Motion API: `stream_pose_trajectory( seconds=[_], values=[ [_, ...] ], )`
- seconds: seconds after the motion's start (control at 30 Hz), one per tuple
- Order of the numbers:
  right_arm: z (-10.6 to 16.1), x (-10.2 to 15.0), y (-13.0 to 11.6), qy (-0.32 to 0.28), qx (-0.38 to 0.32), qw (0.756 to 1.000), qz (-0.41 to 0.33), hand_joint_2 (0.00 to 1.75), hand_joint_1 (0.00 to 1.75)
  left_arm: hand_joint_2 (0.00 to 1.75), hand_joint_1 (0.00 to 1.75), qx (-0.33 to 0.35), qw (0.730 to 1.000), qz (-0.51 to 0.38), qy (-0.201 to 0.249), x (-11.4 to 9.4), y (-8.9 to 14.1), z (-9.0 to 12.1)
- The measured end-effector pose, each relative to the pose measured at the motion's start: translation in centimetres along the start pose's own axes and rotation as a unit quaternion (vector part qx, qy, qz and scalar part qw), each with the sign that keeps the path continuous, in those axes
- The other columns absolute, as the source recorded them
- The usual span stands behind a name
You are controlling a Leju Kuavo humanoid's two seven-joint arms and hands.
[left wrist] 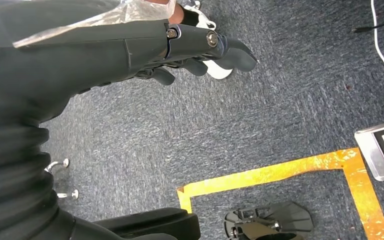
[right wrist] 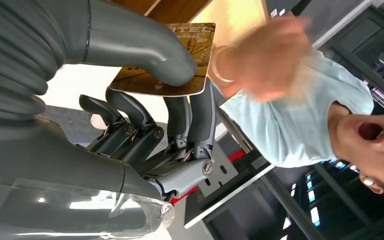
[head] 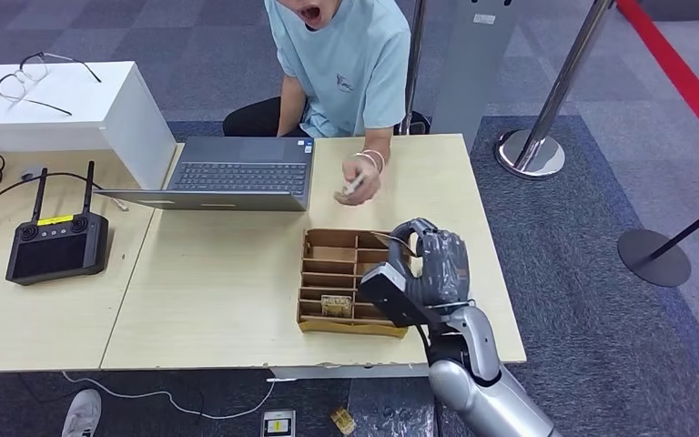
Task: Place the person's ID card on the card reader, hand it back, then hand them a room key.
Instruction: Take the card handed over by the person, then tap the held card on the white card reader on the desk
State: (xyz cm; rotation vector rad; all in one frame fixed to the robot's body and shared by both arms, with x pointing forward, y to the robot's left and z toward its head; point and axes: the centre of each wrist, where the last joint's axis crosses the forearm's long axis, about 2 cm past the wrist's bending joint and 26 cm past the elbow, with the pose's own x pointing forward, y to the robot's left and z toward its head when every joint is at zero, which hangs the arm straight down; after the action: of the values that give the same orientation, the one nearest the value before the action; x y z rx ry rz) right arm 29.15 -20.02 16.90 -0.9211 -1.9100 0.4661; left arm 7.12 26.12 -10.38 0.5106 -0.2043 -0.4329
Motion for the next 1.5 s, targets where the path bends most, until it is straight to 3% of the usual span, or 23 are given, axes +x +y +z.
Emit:
stream_pose_trajectory(
  seconds=[0.2,0.4,0.93,1.5],
  values=[
    [-0.2,-0.2,-0.5,0.002,-0.017,1.0,0.011,1.75,1.75,1.75,0.0,0.0,1.0,0.0,0.0,0.0,0.0,0.0],
    [0.1,-0.1,-2.4,-0.069,-0.103,0.982,0.142,1.75,1.75,1.75,0.0,-0.003,1.0,-0.005,0.003,-0.1,-0.1,0.1],
    [1.2,-3.5,-5.4,0.043,-0.172,0.954,0.243,1.75,1.75,1.75,0.0,-0.004,1.0,-0.015,-0.002,-0.1,-0.2,0.1],
    [1.6,-6.1,-4.8,0.062,-0.138,0.95,0.272,1.75,1.75,1.75,0.0,-0.003,0.999,-0.03,-0.016,0.0,-0.2,0.1]
  ],
)
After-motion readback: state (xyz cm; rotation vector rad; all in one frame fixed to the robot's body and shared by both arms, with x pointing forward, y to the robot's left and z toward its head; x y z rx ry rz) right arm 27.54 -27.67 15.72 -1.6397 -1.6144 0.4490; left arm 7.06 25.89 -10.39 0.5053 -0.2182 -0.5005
